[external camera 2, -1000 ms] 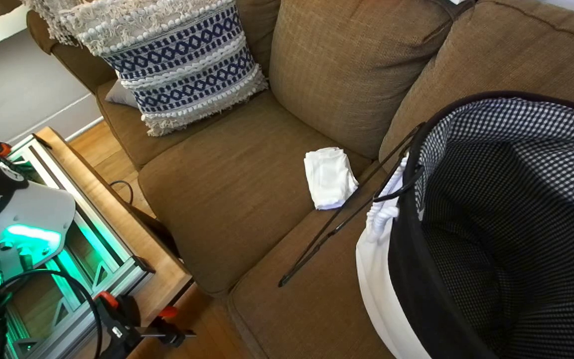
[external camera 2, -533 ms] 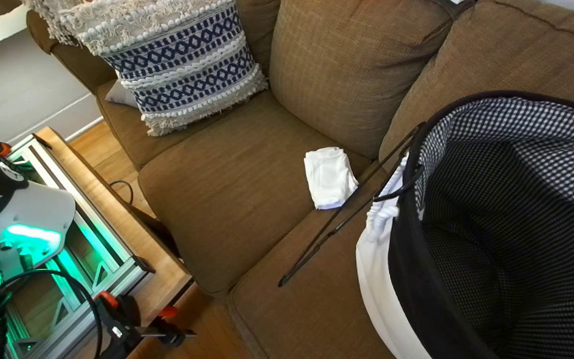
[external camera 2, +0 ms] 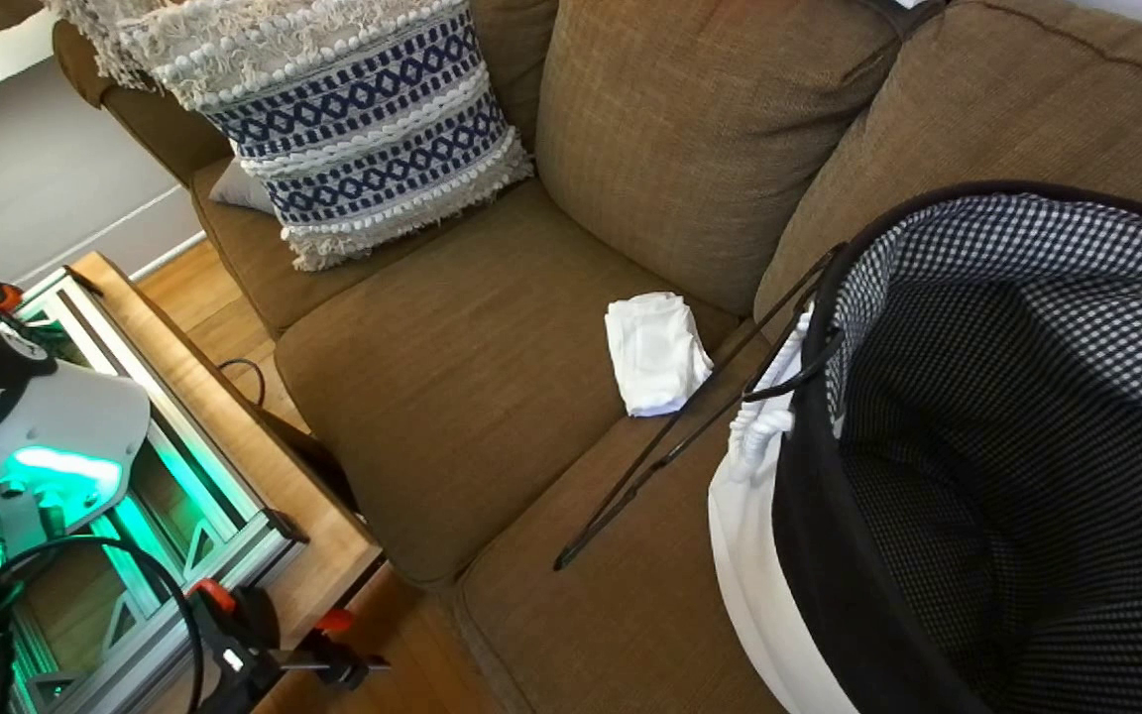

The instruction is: Pick up the white and blue throw pillow and move it to the right side of the couch

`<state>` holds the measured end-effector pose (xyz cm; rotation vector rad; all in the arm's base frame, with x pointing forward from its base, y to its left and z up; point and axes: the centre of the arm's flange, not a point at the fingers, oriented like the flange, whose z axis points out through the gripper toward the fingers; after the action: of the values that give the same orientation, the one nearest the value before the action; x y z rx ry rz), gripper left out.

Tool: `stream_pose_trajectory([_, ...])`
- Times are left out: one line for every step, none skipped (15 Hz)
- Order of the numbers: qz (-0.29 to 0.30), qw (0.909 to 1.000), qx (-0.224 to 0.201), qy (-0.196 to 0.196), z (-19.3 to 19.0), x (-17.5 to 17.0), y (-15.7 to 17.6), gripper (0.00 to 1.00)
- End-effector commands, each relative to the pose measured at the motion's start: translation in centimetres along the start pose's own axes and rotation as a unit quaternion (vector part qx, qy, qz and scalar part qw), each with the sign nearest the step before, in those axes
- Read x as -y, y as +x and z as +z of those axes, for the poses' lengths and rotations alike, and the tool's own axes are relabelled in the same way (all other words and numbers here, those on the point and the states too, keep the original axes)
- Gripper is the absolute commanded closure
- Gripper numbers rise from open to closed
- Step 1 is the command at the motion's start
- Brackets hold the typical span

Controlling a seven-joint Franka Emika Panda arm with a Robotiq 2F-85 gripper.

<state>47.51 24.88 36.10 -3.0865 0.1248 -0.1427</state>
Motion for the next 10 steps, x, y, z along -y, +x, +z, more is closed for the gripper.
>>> stream_pose_trajectory([-0.001,1.0,0.008,0.004,1.1,1.4,0.7,0.0])
stream_pose_trajectory([-0.004,0.9998,0.018,0.009,2.4,2.5,1.4,0.0])
stream_pose_trajectory([-0.005,0.9996,0.025,0.012,3.4,3.1,2.1,0.0])
stream_pose_trajectory([-0.003,0.9995,0.03,0.013,4.1,3.3,2.6,0.0])
stream_pose_trajectory([-0.002,0.9994,0.031,0.014,4.4,3.4,2.9,0.0])
stream_pose_trajectory([-0.001,0.9994,0.031,0.014,4.5,3.3,3.1,0.0])
stream_pose_trajectory([-0.001,0.9994,0.03,0.015,4.4,3.3,3.1,0.0])
stream_pose_trajectory([0.027,0.9986,0.04,0.022,5.5,4.2,4.4,0.0])
stream_pose_trajectory([0.042,0.9978,0.048,0.02,6.3,5.0,5.3,0.0])
stream_pose_trajectory([0.058,0.9968,0.054,0.017,6.9,5.5,5.9,0.0])
